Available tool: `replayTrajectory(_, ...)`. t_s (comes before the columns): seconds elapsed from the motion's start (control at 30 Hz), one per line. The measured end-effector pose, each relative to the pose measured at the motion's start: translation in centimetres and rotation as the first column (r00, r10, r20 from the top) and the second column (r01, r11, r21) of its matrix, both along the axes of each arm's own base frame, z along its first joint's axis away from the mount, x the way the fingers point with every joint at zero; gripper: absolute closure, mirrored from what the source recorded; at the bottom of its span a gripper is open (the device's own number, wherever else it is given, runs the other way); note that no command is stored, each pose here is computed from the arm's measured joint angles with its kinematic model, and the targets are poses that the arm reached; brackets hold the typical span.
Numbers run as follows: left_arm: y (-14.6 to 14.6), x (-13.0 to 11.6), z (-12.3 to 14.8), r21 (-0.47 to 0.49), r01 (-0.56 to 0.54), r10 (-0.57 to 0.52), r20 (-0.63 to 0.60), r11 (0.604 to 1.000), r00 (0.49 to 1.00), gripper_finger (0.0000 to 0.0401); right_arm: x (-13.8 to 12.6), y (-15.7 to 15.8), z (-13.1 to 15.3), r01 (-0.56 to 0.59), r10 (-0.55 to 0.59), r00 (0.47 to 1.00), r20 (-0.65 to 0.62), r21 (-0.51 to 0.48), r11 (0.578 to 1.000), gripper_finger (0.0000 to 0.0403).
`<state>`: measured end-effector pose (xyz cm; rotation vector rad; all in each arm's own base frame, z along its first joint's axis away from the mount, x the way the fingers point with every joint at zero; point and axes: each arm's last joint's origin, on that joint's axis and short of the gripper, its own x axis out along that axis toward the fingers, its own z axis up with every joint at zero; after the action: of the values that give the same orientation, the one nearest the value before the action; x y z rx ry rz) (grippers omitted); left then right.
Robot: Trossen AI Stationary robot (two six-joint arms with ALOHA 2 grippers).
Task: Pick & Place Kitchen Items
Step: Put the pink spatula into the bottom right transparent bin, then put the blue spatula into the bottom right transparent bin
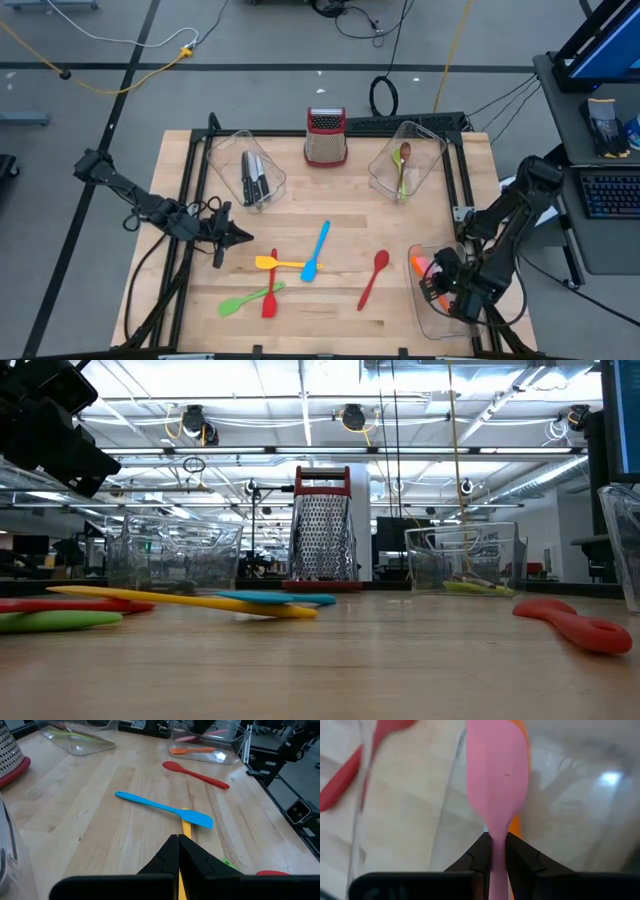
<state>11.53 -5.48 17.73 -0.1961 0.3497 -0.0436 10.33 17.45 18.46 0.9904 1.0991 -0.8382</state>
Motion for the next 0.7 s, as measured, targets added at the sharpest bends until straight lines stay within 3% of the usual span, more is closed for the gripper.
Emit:
replayTrajectory(0.27,0.0,0.0,0.0,0.0,0.0,0.0,0.0,1.0,1.0,0.0381,-0.1,0.0,-2.1,-0.008,0.006,1.0,0.012,0.1,0.995,0.0365)
replayTrajectory(0.57,0.0,0.0,0.0,-0.001,-0.001,0.001,0.0,1.0,1.0,0.0399,-0.2,0.1,-2.4,-0.008,0.011,1.0,-0.02,0.121,0.993,0.0337)
replayTrajectory(0.7,0.0,0.0,0.0,-0.001,-0.001,0.001,-0.001,1.0,1.0,0.0387,-0.2,0.1,-2.3,-0.009,0.012,1.0,-0.019,0.125,0.992,0.0317)
